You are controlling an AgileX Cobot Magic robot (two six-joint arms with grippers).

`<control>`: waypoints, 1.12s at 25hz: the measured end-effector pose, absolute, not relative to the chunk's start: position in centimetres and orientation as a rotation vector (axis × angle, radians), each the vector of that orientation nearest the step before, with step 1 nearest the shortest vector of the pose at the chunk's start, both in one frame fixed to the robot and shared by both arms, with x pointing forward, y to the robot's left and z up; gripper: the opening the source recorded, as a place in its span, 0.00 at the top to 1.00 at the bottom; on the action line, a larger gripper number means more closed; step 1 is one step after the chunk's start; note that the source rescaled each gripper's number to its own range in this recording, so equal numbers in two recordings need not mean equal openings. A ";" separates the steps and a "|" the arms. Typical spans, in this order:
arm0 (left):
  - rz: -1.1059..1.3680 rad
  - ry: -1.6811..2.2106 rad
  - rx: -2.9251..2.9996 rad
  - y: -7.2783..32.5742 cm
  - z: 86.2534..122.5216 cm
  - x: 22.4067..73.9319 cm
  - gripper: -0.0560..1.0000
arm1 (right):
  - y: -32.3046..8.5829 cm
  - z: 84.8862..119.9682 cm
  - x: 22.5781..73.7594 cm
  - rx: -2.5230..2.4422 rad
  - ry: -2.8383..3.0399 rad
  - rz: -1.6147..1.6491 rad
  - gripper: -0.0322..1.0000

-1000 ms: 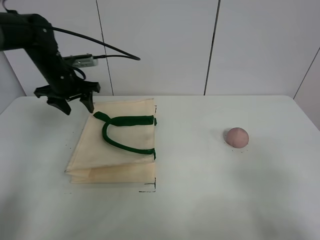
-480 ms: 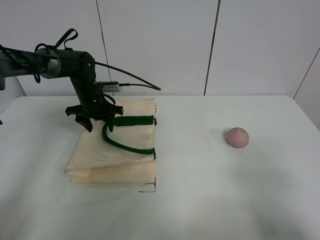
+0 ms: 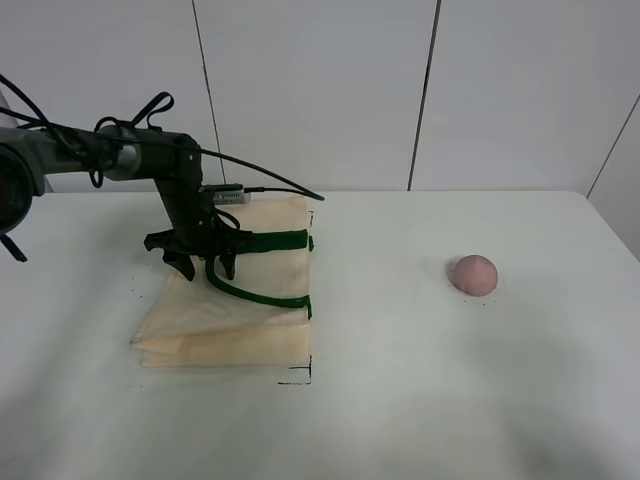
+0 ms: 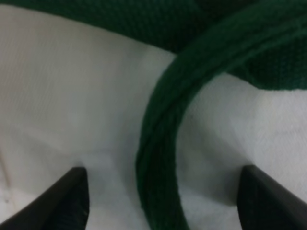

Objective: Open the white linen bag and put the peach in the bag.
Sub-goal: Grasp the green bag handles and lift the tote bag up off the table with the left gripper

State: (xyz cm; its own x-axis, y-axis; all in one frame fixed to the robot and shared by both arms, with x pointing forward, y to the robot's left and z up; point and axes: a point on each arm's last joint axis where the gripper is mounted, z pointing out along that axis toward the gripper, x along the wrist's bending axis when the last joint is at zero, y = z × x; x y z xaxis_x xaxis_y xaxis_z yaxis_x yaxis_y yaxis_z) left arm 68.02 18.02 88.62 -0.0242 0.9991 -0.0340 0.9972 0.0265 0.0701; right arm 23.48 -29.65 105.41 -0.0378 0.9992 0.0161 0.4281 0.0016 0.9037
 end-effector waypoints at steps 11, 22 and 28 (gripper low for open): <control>-0.001 2.218 2.107 17.6 88.4 68.0 0.95 | -29.6 105.4 23.5 1.514 1.557 1.002 0.00; 0.058 2.189 2.107 17.7 96.2 68.7 0.95 | -29.6 105.4 23.5 1.514 1.557 1.002 0.00; 0.188 2.025 2.044 17.8 105.8 68.2 0.95 | -29.6 105.4 23.5 1.514 1.557 1.002 0.00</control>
State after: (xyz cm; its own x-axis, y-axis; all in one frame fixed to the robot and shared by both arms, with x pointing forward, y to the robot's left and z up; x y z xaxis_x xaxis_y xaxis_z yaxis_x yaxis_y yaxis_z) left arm 68.24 17.82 105.75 0.0219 0.9958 -0.0886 0.9626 0.0029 0.2710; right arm 23.48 -29.65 105.41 -0.0378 0.9992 0.0161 0.4281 0.0016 0.9037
